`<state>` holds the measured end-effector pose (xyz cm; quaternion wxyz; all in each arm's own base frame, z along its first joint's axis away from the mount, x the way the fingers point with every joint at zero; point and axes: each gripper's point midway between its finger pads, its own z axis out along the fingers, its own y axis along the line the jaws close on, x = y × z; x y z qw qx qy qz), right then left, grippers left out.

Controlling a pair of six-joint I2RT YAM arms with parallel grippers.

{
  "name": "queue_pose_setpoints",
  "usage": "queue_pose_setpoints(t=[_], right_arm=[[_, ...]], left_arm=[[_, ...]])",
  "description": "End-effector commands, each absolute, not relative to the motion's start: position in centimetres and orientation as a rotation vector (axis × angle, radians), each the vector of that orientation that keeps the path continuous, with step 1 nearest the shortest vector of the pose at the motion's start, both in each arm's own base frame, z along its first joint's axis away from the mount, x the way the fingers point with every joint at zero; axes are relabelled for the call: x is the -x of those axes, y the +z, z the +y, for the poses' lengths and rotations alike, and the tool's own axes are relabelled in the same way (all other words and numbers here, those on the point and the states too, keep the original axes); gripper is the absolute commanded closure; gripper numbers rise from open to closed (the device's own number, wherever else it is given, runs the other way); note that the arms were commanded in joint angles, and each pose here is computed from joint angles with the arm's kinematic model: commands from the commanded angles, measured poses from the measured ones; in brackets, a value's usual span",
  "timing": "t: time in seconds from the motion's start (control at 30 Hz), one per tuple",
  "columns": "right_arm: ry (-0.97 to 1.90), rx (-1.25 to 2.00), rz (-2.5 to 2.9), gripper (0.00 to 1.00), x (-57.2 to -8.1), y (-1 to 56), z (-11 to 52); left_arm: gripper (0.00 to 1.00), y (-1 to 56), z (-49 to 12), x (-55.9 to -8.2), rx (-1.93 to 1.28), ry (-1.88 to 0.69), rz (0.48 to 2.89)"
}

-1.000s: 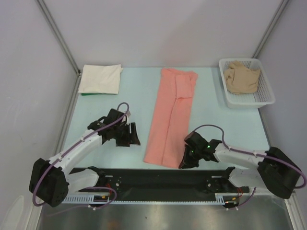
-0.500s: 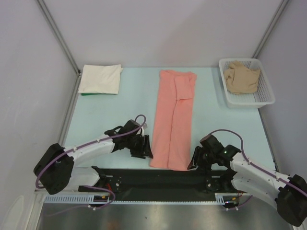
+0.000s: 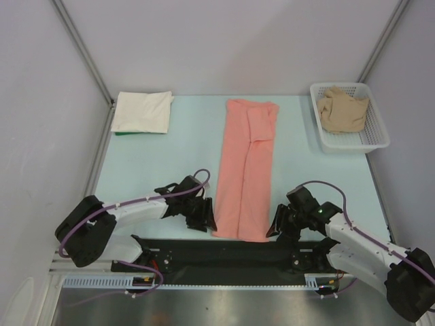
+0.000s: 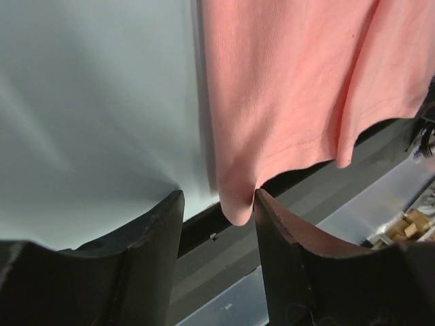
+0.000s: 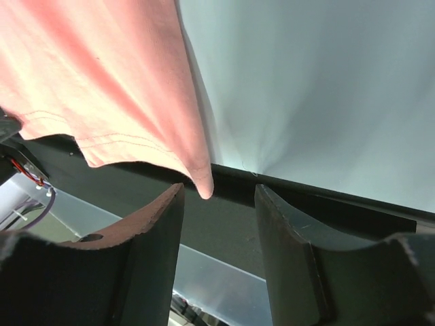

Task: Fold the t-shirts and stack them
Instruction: Fold the tshirt

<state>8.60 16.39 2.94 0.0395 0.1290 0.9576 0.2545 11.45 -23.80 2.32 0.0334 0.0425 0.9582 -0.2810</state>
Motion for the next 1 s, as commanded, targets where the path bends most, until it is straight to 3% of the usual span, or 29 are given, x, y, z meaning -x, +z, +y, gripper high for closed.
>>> queue_pose_setpoints(t=[0.0, 0.23, 0.57, 0.97], right_arm=[[0.858, -0.35, 2.905, 0.49, -9.4, 4.2, 17.4], [0.894, -0.361, 2.909, 0.48, -9.6, 3.8, 17.9], [0.952, -0.368, 2.933, 0.5, -9.1, 2.8, 18.6], [0.956, -0.388, 2.956, 0.53, -8.4, 1.6, 18.5]], left_arm=[[0.47, 2.2, -24.2, -10.8, -0.116, -0.929, 2.94], [0.49, 1.7, -24.9, -10.2, -0.096, -1.018, 2.949], [0.55, 0.9, -24.3, -10.2, -0.103, -0.955, 2.968], [0.72, 0.0, -23.8, -9.8, -0.094, -0.924, 2.997]])
